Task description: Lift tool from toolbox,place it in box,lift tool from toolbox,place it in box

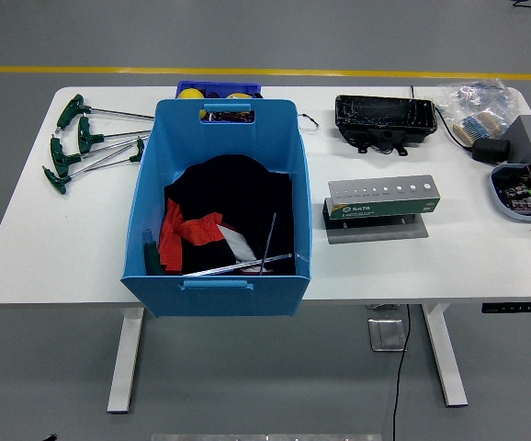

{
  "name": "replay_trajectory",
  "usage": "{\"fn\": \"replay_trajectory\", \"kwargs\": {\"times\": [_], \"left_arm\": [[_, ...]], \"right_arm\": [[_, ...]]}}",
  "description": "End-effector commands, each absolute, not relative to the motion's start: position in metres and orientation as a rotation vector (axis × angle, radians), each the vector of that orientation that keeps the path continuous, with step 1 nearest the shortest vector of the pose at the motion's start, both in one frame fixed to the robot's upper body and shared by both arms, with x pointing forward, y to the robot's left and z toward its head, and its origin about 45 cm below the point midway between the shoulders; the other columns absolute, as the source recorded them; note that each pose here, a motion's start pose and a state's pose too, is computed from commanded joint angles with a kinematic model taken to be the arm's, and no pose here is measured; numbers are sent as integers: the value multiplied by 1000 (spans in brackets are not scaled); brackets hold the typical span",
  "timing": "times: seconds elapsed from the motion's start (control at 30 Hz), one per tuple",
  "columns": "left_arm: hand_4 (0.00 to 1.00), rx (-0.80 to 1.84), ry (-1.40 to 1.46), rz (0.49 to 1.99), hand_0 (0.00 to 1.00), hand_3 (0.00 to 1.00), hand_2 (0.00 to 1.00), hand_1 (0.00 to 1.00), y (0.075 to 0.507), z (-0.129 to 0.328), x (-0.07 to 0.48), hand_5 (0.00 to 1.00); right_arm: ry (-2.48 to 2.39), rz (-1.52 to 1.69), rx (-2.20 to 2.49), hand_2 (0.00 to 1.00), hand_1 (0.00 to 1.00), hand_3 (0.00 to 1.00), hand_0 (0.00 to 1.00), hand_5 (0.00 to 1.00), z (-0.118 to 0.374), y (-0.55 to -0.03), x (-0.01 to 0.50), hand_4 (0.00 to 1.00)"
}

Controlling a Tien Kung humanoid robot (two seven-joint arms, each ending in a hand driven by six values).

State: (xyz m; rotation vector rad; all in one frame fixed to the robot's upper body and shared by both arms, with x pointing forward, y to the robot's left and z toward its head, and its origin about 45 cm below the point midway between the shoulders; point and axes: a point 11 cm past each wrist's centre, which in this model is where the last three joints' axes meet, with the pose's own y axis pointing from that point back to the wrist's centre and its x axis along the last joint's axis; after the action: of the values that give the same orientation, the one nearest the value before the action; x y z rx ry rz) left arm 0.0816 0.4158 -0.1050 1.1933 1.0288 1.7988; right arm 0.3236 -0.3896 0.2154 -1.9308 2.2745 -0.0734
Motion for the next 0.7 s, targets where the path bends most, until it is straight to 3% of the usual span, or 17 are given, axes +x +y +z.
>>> {"fn": "replay_trajectory", "kwargs": {"times": [0.7], "left_arm": [[750,1164,1051,1808,792,769,847,840,410,-108,77,613]], "right_arm": [[2299,-129,-1990,850,808,907,859,968,221,-387,336,998]]}}
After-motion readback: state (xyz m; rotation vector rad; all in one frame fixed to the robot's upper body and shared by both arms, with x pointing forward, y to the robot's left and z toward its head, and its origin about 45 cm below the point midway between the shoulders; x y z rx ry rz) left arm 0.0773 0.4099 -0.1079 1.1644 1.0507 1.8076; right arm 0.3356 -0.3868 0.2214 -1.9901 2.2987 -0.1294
